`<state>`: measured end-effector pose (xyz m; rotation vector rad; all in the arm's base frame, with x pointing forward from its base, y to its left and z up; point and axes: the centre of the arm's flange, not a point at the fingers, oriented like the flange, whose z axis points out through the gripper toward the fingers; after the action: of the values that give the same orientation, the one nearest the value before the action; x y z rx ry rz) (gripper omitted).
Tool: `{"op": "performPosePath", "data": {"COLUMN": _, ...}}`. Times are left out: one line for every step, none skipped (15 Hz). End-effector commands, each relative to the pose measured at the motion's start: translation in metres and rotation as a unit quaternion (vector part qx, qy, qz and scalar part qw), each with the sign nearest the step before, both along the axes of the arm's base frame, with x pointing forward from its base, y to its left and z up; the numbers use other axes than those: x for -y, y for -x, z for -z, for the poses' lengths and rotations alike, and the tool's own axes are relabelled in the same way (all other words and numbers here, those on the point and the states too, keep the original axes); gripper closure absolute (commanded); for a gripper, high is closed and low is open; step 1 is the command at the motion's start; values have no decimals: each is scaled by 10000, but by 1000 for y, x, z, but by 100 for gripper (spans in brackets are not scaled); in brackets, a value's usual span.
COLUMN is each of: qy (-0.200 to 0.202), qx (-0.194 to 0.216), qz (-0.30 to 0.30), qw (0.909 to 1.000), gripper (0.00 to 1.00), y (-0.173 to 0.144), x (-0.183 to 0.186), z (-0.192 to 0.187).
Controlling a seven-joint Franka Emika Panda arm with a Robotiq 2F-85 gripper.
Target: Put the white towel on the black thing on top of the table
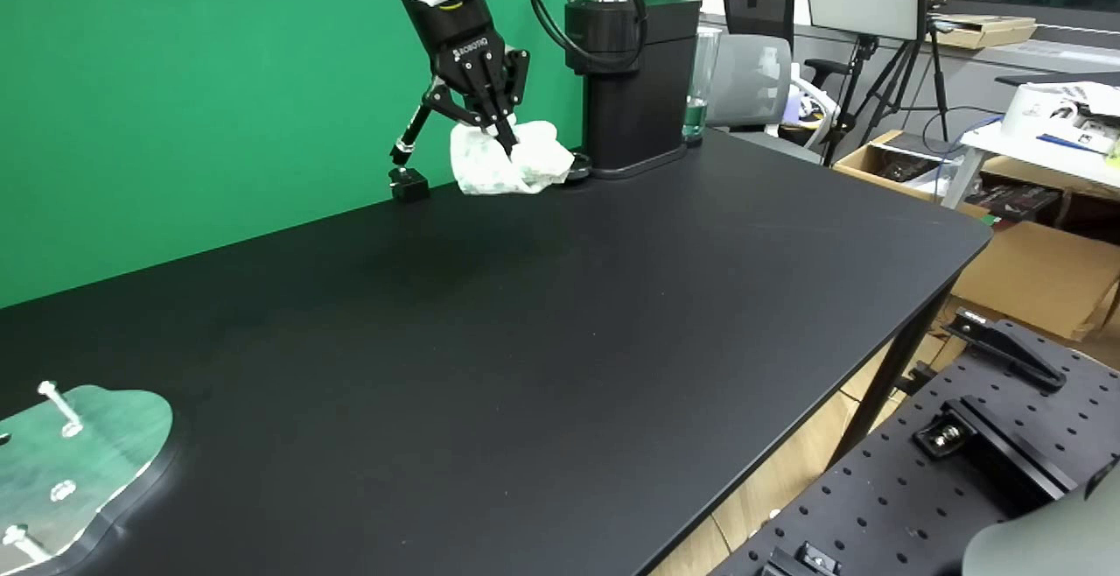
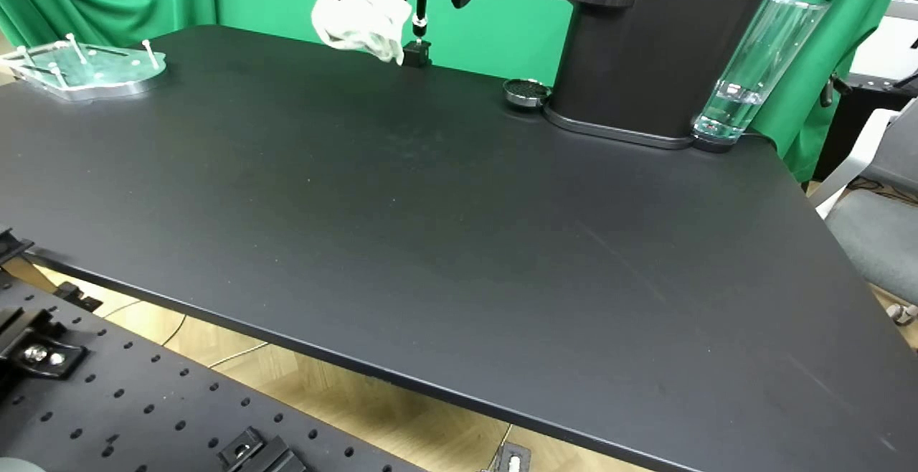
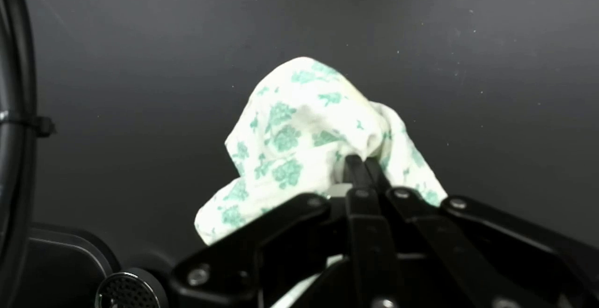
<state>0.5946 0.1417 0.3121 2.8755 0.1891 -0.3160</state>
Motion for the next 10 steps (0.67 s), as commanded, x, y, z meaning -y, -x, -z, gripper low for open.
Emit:
{"op": "performPosePath", "data": {"qy": -18, "qx": -11, "qz": 125, "qw": 9999, "gripper": 100, "y": 14, "x": 9, "z": -5}}
{"op": "performPosePath", "data": {"qy": -12, "qx": -30, "qz": 126, "qw": 9999, "gripper": 100, "y": 14, "x": 10, "z": -4}}
{"op": "performPosePath", "data": {"qy": -11, "qx": -50, "qz": 123, "qw": 9999, "gripper": 100, "y": 15, "x": 10, "z": -3}}
{"op": "performPosePath", "data": {"qy": -2, "qx": -73, "qz": 104, "qw": 9999, "gripper": 73, "y": 15, "x": 10, "z": -3}}
{"op": "performPosePath", "data": {"qy": 3, "qx": -84, "qz": 89, "qw": 9999, "gripper": 73, "y": 16, "x": 10, "z": -2}}
{"op": "performPosePath", "data": {"qy": 4, "qx": -91, "qz": 77, "qw": 9999, "gripper": 66, "y": 16, "x": 10, "z": -2}}
{"op": "performPosePath", "data": {"qy": 11, "qx": -95, "qz": 49, "qw": 9999, "gripper": 60, "y": 18, "x": 10, "z": -2}}
{"op": "performPosePath", "data": {"qy": 21, "qx": -88, "qz": 26, "qw": 10000, "gripper": 54, "y": 18, "x": 9, "z": -3}}
{"op": "performPosePath", "data": {"qy": 29, "qx": -75, "qz": 6, "qw": 10000, "gripper": 45, "y": 19, "x": 9, "z": -5}}
{"op": "performPosePath", "data": {"qy": 41, "qx": -56, "qz": -18, "qw": 10000, "gripper": 40, "y": 21, "x": 9, "z": -7}}
